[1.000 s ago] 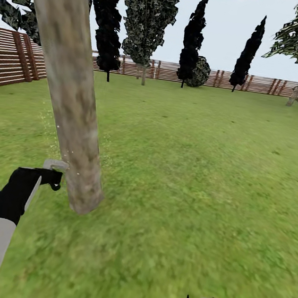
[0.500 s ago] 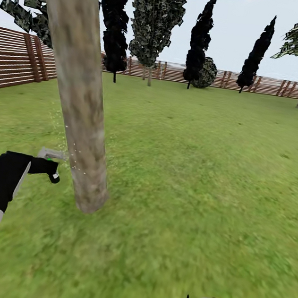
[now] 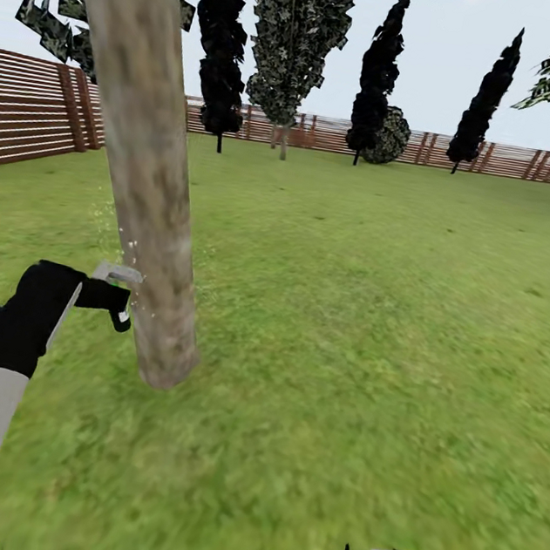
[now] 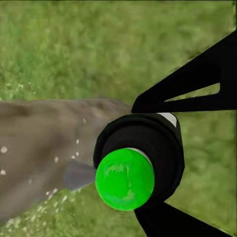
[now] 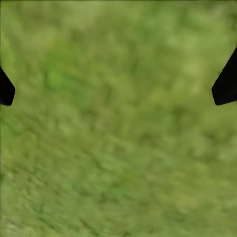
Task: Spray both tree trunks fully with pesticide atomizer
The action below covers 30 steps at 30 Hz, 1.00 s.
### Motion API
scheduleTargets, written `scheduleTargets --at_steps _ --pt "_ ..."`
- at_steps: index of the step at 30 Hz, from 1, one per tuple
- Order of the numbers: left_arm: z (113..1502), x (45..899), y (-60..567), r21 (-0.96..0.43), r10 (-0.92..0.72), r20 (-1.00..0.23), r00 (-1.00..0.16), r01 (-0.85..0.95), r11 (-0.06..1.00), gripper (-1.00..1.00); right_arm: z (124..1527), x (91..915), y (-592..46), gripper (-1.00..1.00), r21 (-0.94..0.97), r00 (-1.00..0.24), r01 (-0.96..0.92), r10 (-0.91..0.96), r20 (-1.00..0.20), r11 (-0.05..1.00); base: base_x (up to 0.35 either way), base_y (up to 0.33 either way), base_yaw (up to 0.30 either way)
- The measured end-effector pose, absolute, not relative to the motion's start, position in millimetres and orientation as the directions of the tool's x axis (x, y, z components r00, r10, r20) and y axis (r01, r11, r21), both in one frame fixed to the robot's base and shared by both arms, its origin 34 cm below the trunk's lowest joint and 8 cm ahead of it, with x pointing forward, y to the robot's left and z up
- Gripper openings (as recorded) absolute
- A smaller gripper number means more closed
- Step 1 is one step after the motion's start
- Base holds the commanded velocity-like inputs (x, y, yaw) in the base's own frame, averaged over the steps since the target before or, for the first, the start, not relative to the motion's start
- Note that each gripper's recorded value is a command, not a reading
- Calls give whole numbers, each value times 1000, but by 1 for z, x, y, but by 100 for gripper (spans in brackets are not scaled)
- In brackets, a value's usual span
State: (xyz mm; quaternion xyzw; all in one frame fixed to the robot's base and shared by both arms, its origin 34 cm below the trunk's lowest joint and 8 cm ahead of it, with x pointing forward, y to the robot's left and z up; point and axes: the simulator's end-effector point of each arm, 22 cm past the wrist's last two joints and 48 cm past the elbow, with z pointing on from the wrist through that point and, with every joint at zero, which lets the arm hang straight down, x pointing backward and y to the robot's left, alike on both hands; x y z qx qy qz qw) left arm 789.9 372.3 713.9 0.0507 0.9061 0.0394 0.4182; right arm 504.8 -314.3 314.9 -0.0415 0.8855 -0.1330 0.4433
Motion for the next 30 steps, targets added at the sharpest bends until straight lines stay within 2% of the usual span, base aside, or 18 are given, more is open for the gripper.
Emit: scheduleTargets --at_steps 6,14,22,30 --pt "724 785 408 141 109 -758 -643 2 990 -100 315 505 -320 100 -279 -604 49 -194 -773 959 122 -82 37" --pt "722 785 404 137 110 -756 -645 9 991 -100 316 505 -325 100 -286 -604 48 -200 -772 957 233 -170 0" --pt "721 784 407 138 106 -755 -647 2 990 -100 316 505 -325 100 -286 -604 48 -200 -771 957 15 -268 2" --pt "719 784 405 137 109 -752 -650 7 991 -100 316 505 -325 100 -286 -604 49 -199 -772 957 119 -261 242"
